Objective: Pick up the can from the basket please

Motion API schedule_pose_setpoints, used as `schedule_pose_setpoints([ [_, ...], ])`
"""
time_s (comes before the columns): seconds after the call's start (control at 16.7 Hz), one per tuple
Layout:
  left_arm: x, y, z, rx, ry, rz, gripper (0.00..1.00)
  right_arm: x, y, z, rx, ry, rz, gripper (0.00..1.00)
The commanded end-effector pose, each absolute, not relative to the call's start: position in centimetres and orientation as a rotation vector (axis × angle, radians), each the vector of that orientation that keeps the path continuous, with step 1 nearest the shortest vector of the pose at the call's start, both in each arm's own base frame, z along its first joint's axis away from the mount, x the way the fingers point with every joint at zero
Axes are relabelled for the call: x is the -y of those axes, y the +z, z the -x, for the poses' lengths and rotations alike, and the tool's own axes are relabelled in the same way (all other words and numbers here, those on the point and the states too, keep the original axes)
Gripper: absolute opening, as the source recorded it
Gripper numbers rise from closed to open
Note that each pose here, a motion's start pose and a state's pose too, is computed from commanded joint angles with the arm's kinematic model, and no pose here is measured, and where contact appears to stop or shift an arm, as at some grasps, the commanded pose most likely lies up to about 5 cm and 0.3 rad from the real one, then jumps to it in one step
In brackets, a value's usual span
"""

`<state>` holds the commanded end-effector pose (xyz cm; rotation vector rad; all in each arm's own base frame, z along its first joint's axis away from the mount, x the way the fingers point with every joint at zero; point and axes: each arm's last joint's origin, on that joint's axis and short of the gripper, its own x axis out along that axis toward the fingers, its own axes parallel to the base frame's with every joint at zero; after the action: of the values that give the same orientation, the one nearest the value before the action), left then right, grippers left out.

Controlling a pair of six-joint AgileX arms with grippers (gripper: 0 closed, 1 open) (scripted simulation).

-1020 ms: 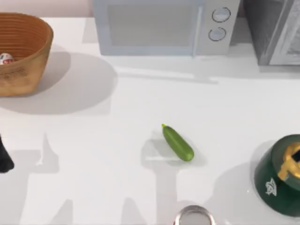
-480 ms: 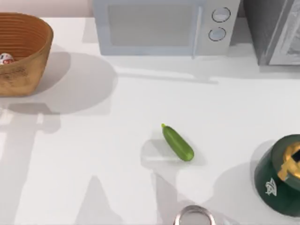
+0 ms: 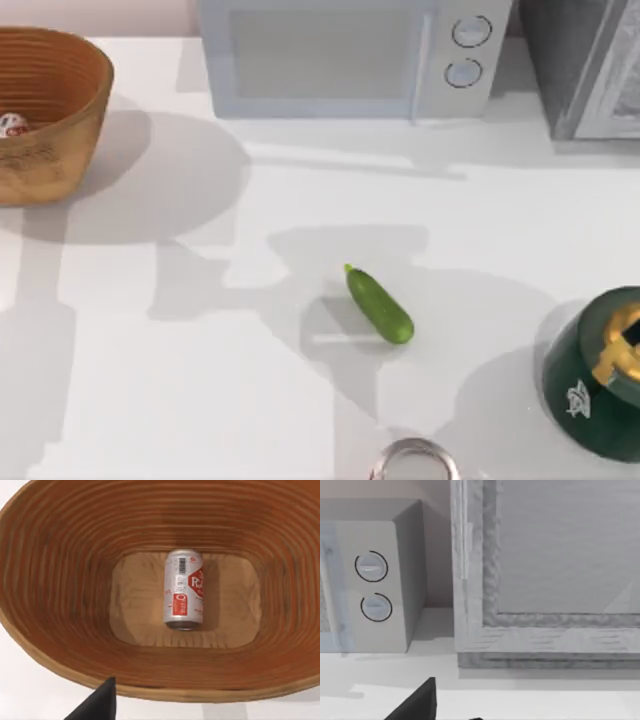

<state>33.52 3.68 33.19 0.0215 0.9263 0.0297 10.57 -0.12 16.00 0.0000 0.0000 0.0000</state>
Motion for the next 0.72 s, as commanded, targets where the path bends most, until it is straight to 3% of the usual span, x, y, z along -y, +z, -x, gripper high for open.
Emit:
schedule_pose_setpoints([
  [0.36, -5.8, 27.1, -44.3, -1.246, -0.009, 0.003, 1.0, 0.1, 16.0, -10.6, 0.0, 0.0, 0.0, 1.0],
  [0.72, -6.8, 20.4, -49.0, -1.44, -0.049, 0.025, 1.0, 0.1, 16.0, -10.6, 0.0, 0.0, 0.0, 1.0],
])
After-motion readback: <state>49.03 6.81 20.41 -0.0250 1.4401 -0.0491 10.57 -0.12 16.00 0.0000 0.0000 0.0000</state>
